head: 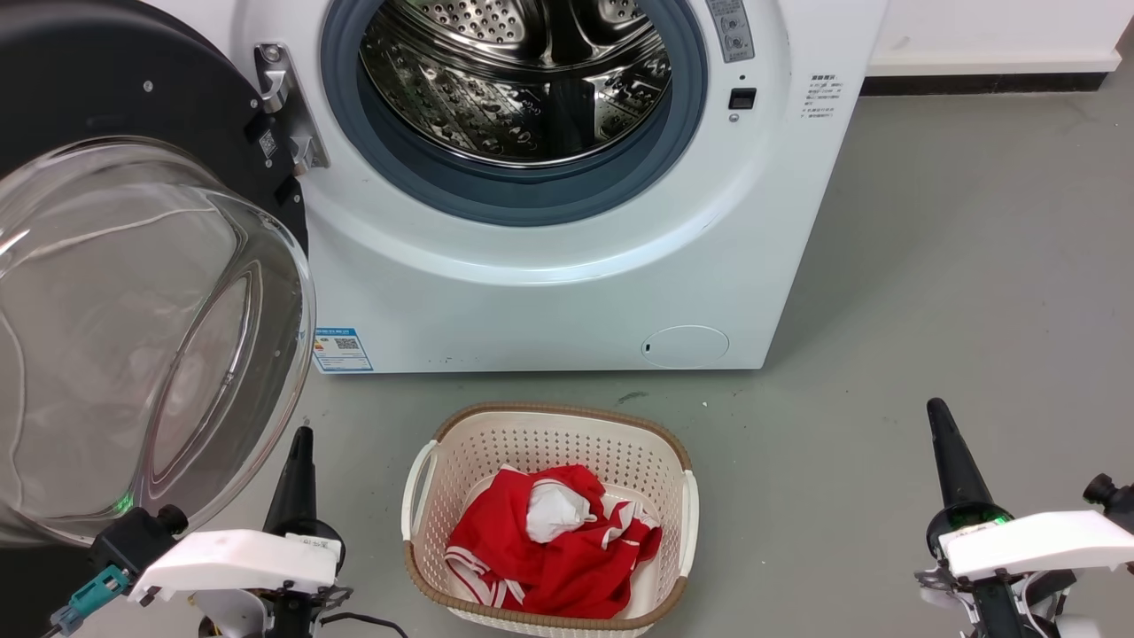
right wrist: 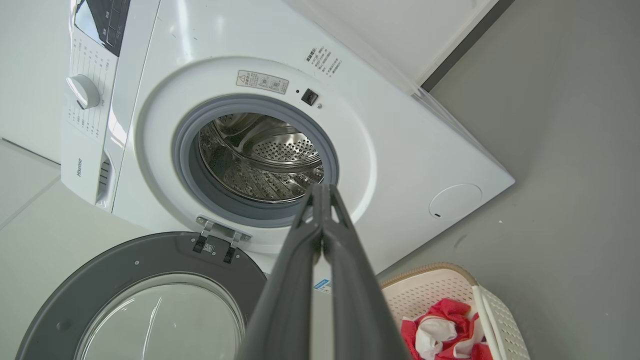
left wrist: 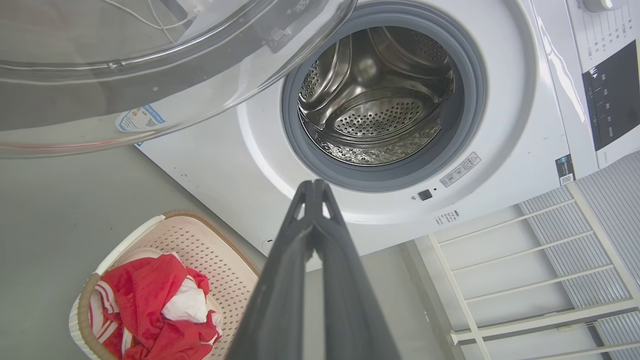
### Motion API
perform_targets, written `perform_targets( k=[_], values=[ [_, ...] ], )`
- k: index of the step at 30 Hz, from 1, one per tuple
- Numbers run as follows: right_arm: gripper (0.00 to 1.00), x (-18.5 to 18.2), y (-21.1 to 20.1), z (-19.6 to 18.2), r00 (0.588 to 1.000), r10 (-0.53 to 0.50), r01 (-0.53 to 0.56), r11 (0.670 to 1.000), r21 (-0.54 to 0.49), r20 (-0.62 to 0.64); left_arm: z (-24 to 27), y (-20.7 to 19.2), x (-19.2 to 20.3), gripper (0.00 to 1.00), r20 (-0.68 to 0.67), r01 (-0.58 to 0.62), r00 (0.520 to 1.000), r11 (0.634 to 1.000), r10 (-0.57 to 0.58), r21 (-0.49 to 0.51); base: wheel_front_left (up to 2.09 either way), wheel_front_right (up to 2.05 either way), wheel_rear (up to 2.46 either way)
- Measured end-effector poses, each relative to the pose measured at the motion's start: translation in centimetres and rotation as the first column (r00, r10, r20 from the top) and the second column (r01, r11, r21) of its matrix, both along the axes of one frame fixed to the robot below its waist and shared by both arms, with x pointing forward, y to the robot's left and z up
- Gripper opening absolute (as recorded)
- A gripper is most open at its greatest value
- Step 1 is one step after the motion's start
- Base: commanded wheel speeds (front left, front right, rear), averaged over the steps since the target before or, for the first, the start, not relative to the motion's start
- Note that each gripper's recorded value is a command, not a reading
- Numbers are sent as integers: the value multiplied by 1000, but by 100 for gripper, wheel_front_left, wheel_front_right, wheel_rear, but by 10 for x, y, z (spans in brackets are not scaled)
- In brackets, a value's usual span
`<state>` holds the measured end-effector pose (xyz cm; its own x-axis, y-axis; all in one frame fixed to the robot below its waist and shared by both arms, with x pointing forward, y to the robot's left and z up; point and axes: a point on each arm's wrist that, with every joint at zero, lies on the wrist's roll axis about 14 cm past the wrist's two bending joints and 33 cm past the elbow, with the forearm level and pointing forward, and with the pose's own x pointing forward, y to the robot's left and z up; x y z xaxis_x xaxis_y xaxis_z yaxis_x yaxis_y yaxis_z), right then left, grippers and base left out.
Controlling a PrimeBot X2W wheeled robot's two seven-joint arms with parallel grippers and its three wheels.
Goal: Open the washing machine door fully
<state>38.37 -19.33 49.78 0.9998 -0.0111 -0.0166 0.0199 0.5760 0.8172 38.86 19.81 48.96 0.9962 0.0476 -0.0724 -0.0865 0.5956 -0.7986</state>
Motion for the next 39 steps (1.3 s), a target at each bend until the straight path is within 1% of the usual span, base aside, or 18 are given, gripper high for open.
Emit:
perform_targets(
  k=[8,18,39],
  values=[
    [0,0,-1,-1,1000,-2,3,996,90,-9,-1,0,-1,0,-1,0,1000,996,0,-93,0,0,0],
    [0,0,-3,-3,1000,-4,8,982,191,-18,0,0,-1,0,5,3,1000,979,-2,-202,0,0,0],
    [0,2,-5,1,1000,-4,8,928,374,-10,5,1,0,0,27,12,1000,920,-2,-392,0,0,0]
  ],
)
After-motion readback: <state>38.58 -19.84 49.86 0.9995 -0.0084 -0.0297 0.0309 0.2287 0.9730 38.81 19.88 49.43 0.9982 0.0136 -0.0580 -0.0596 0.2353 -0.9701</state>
